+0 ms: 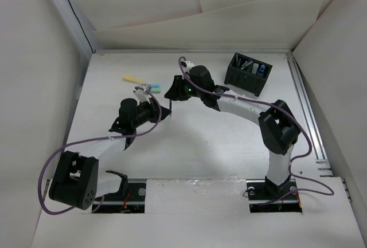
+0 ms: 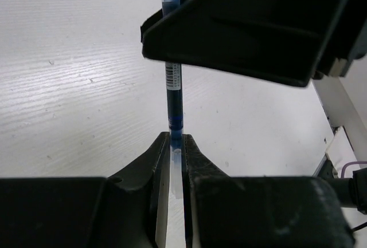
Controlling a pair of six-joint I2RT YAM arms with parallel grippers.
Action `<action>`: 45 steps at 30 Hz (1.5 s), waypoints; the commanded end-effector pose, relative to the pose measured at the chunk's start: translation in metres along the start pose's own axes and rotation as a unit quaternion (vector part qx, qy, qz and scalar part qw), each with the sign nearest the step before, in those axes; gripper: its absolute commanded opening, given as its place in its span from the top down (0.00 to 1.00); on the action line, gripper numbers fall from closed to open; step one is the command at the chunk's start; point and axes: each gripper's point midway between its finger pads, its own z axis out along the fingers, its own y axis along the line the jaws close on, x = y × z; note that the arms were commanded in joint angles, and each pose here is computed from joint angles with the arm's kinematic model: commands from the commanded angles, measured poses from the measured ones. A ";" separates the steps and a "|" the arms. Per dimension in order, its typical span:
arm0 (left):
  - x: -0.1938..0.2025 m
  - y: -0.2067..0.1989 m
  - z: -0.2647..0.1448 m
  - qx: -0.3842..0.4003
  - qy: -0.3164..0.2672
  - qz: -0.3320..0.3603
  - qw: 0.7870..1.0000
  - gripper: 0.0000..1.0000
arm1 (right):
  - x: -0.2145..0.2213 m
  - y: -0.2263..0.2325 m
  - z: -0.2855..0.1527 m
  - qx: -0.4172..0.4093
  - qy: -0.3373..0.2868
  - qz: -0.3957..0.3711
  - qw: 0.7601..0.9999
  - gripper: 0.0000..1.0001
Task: Sort the stationery into containers
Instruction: Place the pen in the storage box.
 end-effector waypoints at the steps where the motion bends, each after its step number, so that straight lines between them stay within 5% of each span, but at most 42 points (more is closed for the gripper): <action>1: -0.009 -0.011 0.002 0.029 -0.016 0.022 0.999 1.00 | -0.037 0.012 0.000 -0.026 -0.054 -0.002 0.998 0.69; 3: -0.009 -0.011 0.002 0.029 -0.016 0.022 0.999 1.00 | -0.041 0.007 -0.001 -0.023 -0.058 0.000 0.998 0.95; 4: -0.011 -0.013 0.002 0.032 -0.021 0.020 0.999 0.95 | -0.044 0.003 -0.002 -0.019 -0.061 0.001 0.998 1.00; 12: -0.033 -0.016 0.003 0.031 -0.073 0.015 0.997 0.50 | -0.092 -0.048 -0.032 0.025 -0.113 0.018 0.993 1.00; 14: -0.040 -0.010 0.000 0.008 -0.095 0.007 0.995 0.47 | -0.118 -0.059 -0.052 0.031 -0.139 0.019 0.990 1.00; 17: -0.052 0.009 0.002 -0.052 -0.114 0.000 0.992 0.45 | -0.168 -0.101 -0.096 0.070 -0.196 0.023 0.978 1.00; 21: -0.046 0.043 0.009 -0.136 -0.094 -0.025 0.986 0.56 | -0.229 -0.165 -0.160 0.164 -0.282 0.030 0.945 1.00; 26: -0.040 0.078 0.010 -0.206 -0.089 -0.055 0.973 0.70 | -0.279 -0.246 -0.236 0.309 -0.375 0.038 0.873 1.00; 28: -0.044 0.094 0.014 -0.231 -0.084 -0.070 0.967 0.70 | -0.289 -0.262 -0.241 0.339 -0.378 0.028 0.861 1.00; 33: -0.039 0.119 0.012 -0.292 -0.078 -0.074 0.950 0.50 | -0.305 -0.288 -0.247 0.399 -0.380 0.000 0.834 1.00; 45: -0.041 0.155 0.008 -0.396 -0.061 -0.078 0.913 0.51 | -0.253 -0.311 -0.210 0.474 -0.312 -0.015 0.823 1.00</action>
